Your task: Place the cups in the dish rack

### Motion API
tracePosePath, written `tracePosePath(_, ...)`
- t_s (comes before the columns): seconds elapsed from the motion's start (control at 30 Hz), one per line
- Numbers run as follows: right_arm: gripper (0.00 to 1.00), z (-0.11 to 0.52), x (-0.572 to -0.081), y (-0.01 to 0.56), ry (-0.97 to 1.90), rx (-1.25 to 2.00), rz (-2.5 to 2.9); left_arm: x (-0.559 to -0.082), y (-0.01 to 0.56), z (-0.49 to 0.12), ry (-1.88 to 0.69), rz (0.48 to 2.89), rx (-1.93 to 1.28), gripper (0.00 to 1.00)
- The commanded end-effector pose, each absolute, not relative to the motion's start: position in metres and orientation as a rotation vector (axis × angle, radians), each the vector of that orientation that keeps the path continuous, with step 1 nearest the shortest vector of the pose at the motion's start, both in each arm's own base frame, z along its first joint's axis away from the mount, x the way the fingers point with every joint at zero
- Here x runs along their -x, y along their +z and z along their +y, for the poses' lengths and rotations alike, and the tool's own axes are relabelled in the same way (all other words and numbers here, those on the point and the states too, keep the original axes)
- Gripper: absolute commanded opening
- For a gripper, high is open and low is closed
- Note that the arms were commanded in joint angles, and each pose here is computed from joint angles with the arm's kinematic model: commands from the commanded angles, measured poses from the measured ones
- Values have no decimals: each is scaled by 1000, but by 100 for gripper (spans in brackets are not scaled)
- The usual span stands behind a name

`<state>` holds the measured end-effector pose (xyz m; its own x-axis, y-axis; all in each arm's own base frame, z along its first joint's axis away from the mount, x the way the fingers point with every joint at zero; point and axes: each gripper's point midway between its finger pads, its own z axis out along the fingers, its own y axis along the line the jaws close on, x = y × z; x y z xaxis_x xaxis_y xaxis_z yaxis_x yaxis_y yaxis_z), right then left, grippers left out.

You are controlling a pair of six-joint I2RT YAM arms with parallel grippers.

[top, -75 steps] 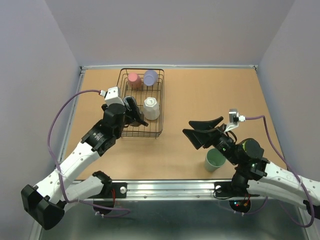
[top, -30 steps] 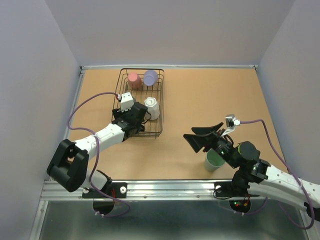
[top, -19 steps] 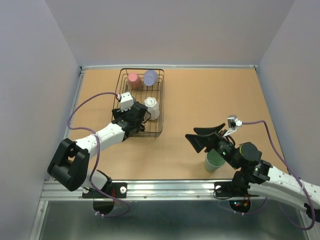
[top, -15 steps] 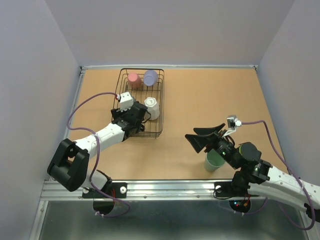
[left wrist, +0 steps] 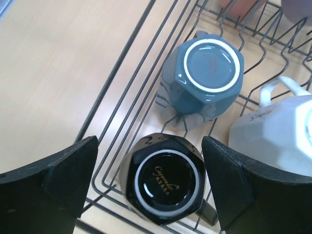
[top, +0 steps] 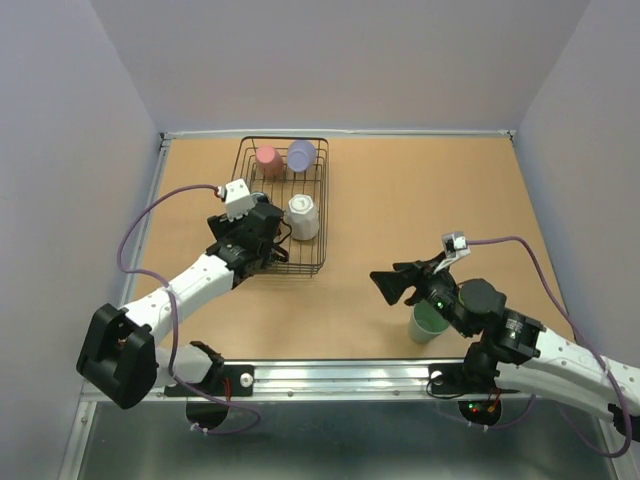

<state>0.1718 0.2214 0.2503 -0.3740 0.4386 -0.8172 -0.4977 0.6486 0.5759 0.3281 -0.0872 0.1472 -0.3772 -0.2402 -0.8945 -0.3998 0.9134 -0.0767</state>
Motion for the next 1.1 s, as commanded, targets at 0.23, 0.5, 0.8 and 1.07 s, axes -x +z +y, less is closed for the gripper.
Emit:
tracePosePath(0.23, 83, 222, -185, 259, 630, 59, 2065, -309, 264, -63, 93, 1799, 509, 99)
tracePosePath(0.5, 82, 181, -159, 243, 414, -54, 2326, -279, 310, -45, 36, 1725, 438, 99)
tracePosePath(0.8, 82, 154, -129, 200, 316, -130, 2497, -269, 291, -42, 4, 1729, 433, 99)
tracePosePath(1.07, 78, 152, -119, 173, 344, -176, 2540, -266, 283, -43, -7, 1739, 413, 99)
